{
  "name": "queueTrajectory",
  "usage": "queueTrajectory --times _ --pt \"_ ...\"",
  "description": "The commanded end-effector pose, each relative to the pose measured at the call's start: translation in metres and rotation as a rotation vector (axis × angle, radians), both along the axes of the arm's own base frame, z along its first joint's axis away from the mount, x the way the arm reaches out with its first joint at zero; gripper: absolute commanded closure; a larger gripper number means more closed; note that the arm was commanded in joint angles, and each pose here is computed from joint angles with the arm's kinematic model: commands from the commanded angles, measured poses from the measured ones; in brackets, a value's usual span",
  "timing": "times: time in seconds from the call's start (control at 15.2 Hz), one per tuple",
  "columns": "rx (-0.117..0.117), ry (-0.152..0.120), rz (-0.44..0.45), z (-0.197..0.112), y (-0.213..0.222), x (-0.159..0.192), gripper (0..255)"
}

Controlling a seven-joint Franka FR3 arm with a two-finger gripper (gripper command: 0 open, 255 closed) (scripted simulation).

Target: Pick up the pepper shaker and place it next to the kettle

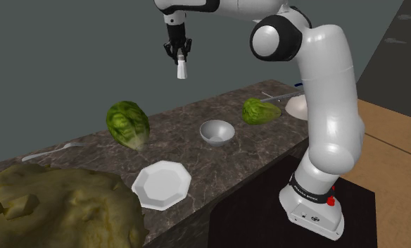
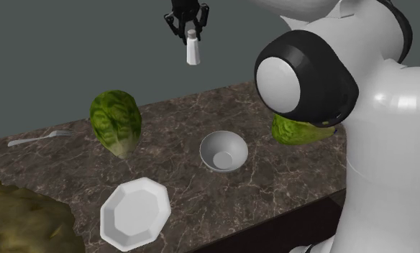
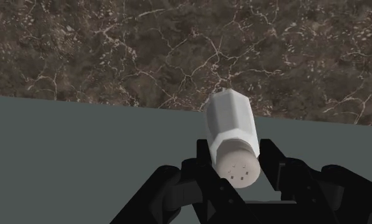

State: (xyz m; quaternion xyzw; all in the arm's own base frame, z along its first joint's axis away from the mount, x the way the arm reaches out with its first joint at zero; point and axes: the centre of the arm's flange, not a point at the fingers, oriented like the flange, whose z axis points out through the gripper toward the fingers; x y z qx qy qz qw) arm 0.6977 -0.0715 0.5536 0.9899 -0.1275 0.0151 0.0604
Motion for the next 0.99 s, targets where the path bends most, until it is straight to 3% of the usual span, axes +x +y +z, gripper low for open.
queueTrajectory --times 0.0,0.33,0.92 --pt "0.000 0.000 0.000 0.011 -0.001 -0.001 255" --pt "0.000 0.000 0.000 0.036 -0.001 -0.001 255" --pt "0.000 0.000 0.000 0.036 -0.053 -0.107 255"
